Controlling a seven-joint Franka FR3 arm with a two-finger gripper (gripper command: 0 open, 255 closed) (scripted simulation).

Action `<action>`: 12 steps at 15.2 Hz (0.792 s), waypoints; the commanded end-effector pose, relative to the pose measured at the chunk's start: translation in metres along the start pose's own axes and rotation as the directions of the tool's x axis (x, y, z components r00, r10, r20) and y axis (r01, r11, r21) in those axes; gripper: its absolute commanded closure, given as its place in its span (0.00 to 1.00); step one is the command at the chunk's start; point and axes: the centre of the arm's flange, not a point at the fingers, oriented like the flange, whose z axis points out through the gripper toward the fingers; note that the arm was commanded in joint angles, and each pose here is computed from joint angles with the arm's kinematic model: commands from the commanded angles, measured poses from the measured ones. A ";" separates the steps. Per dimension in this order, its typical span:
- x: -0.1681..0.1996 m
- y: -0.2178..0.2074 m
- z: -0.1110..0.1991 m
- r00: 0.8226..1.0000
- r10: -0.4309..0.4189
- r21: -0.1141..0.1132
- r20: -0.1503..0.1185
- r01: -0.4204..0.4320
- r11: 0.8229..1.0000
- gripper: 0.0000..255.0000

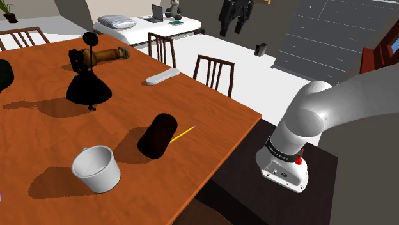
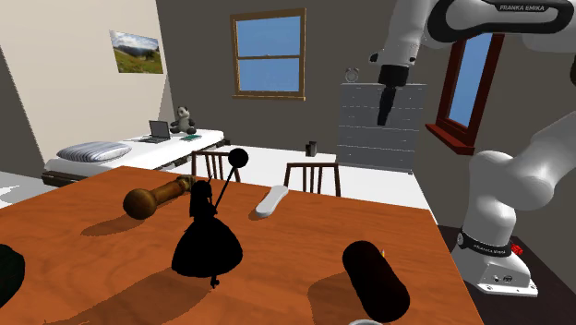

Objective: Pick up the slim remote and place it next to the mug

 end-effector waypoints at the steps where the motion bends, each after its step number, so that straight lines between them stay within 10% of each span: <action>1: 0.000 0.000 0.000 1.000 0.000 0.000 0.000 0.000 1.000 0.00; 6: 0.038 -0.041 0.040 0.978 0.207 -0.022 0.009 -0.207 0.978 0.00; 12: 0.093 -0.078 0.090 0.896 0.444 -0.050 0.014 -0.443 0.895 0.00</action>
